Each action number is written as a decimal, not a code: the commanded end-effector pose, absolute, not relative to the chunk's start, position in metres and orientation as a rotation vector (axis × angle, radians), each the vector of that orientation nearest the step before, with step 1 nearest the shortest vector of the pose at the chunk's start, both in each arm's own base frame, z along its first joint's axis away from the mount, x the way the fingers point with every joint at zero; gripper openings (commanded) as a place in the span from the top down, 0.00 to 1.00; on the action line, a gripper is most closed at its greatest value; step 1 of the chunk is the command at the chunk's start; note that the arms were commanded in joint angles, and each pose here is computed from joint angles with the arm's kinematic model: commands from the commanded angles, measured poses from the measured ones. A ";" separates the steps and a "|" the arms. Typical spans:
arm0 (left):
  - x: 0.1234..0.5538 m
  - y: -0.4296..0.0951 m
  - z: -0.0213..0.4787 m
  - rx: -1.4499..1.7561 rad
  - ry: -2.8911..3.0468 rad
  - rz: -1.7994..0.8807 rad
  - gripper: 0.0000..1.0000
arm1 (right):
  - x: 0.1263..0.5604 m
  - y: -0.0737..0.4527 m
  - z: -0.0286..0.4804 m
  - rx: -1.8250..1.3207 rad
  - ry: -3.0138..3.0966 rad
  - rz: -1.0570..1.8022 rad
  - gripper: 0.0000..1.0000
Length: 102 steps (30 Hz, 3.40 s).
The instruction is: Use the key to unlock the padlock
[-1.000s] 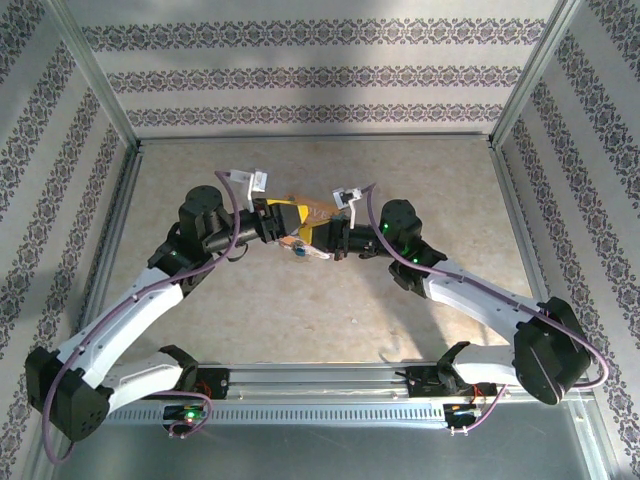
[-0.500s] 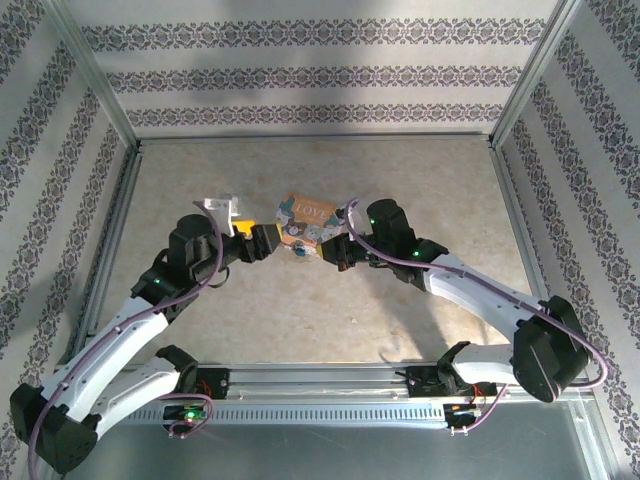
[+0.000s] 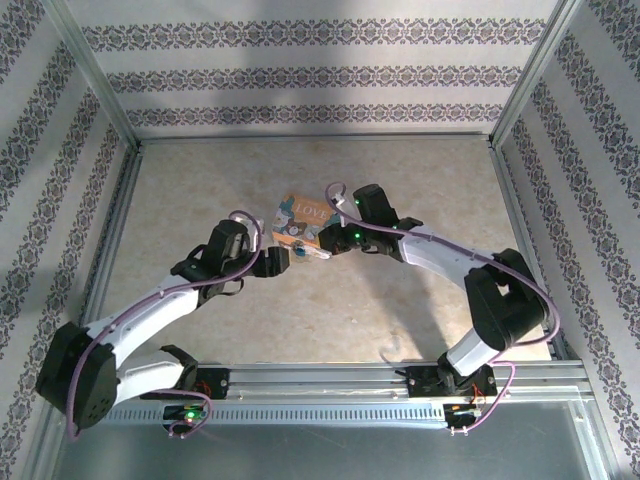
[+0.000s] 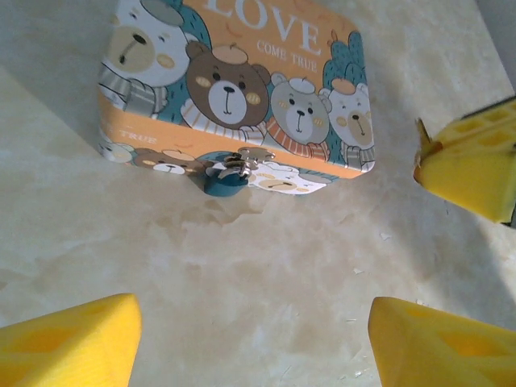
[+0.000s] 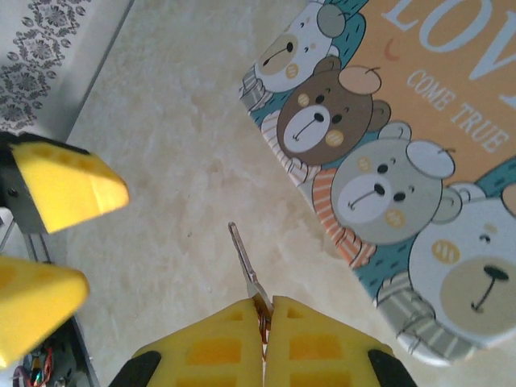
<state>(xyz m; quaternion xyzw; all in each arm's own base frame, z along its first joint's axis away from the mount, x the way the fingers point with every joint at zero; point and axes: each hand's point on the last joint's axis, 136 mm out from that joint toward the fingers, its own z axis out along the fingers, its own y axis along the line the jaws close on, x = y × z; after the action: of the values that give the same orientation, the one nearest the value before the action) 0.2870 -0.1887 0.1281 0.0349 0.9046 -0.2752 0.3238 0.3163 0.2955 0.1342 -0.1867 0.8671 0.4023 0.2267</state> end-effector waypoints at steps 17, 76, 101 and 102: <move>0.319 -0.220 0.079 0.131 2.412 -0.825 0.24 | 0.349 0.285 0.087 -0.434 2.485 1.065 1.00; 0.370 -0.270 0.061 0.159 2.271 -1.022 0.57 | 0.334 0.284 0.072 -0.430 2.534 1.034 1.00; 0.380 -0.274 0.060 -0.066 2.228 -1.116 0.68 | 0.333 0.288 0.073 -0.439 2.531 1.037 1.00; 0.381 -0.274 0.061 -0.064 2.224 -1.119 0.70 | 0.333 0.288 0.074 -0.438 2.529 1.037 1.00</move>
<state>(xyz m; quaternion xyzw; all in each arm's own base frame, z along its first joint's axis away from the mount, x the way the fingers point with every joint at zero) 0.3725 -0.2602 0.0410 -0.0382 0.8713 -0.3955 0.2880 0.3517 0.2873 0.0941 -0.1577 0.8817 0.3826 0.2266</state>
